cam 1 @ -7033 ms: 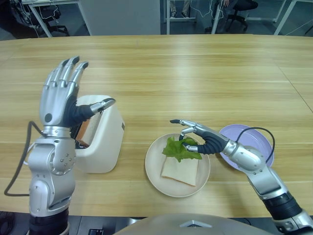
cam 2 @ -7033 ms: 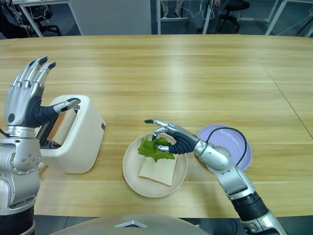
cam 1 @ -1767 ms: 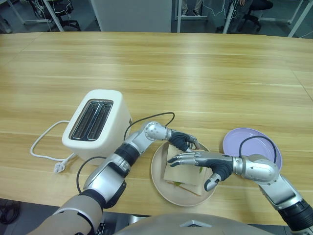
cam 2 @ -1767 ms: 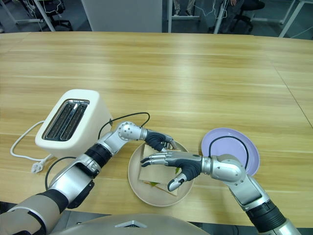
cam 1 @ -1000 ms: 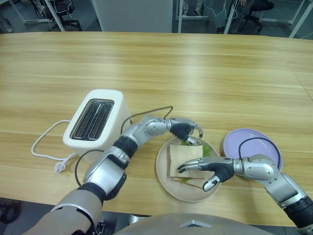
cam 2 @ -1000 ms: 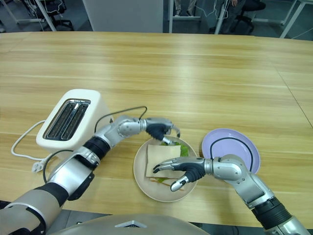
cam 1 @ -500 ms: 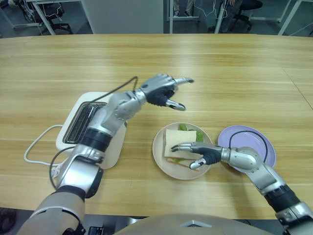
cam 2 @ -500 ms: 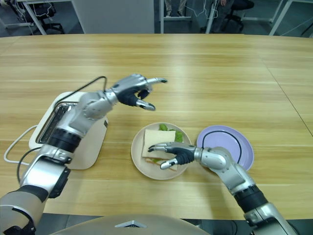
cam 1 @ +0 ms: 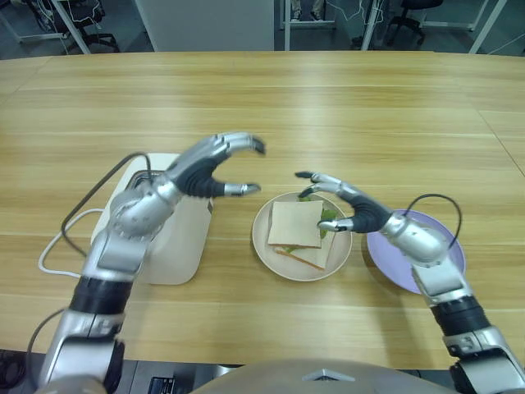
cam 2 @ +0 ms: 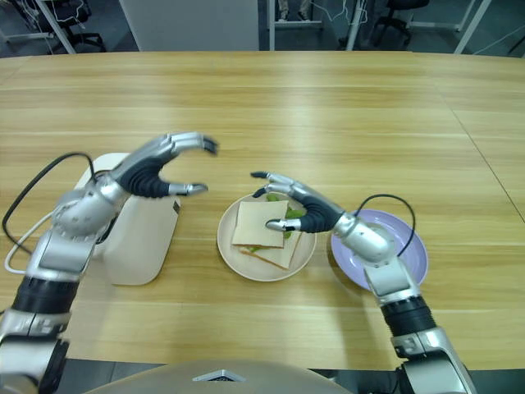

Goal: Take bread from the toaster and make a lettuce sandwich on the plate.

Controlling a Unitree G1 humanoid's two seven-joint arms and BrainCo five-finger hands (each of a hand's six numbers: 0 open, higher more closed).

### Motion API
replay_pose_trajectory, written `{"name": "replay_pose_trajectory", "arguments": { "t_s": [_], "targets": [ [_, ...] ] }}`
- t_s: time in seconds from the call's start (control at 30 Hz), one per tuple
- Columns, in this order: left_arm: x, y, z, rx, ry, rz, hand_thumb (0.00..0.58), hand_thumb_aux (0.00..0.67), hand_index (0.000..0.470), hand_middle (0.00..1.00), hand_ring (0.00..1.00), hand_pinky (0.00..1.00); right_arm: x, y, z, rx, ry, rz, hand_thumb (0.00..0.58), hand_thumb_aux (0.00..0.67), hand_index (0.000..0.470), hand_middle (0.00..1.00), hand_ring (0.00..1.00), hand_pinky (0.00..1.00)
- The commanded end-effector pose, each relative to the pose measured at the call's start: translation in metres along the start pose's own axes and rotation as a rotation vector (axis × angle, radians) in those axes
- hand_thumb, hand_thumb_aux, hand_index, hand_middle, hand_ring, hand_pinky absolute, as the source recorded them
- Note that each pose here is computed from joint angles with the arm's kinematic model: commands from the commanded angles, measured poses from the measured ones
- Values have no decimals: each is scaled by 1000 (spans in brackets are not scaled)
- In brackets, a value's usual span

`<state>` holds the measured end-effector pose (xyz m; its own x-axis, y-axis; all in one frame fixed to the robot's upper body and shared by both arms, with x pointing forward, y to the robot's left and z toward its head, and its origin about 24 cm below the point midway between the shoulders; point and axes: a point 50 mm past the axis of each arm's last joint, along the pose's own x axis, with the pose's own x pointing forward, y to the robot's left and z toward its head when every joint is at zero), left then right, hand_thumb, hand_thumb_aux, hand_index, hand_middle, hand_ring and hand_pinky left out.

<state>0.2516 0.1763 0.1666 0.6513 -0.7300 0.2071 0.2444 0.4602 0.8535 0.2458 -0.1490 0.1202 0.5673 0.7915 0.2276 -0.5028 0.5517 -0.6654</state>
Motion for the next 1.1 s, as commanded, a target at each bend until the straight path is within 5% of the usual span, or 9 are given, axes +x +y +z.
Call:
{"name": "replay_pose_trajectory", "arguments": {
  "t_s": [0.03, 0.4, 0.47, 0.5, 0.53, 0.63, 0.77, 0.97, 1.1],
  "targets": [
    [-18, -28, 15, -193, -45, -157, 580, 670, 460, 1000, 1000, 1000, -21, 4, 14, 156, -15, 93, 580, 670, 460, 1000, 1000, 1000],
    [-61, -128, -5, -222, 247, -707, 580, 670, 460, 1000, 1000, 1000, -72, 80, -10, 198, 334, 626, 580, 670, 460, 969, 969, 969],
    [-59, -137, -6, -207, 256, -729, 580, 670, 460, 1000, 1000, 1000, -74, 85, -15, 162, 373, 657, 580, 670, 460, 761, 761, 761],
    [-57, -143, -6, -180, 265, -754, 580, 670, 460, 1000, 1000, 1000, -75, 88, -18, 138, 395, 671, 580, 670, 460, 761, 761, 761],
    [-56, -149, -7, -155, 279, -780, 580, 670, 460, 1000, 1000, 1000, -75, 90, -22, 107, 419, 681, 580, 670, 460, 612, 612, 612],
    [-54, -163, -9, -94, 302, -830, 580, 670, 460, 1000, 1000, 1000, -73, 94, -28, 31, 466, 712, 580, 670, 460, 537, 537, 537],
    [-46, -174, -12, -44, 323, -834, 580, 670, 460, 1000, 1000, 1000, -65, 100, -39, -108, 512, 738, 580, 670, 460, 224, 224, 224],
    [-25, -179, -32, 103, 408, -768, 580, 670, 460, 1000, 1000, 1000, -35, 106, -62, -316, 550, 693, 580, 670, 460, 0, 0, 0],
    [1, -165, -56, 264, 478, -649, 580, 670, 460, 1000, 1000, 1000, -5, 98, -81, -465, 580, 580, 580, 670, 460, 0, 0, 0]
  ]
}}
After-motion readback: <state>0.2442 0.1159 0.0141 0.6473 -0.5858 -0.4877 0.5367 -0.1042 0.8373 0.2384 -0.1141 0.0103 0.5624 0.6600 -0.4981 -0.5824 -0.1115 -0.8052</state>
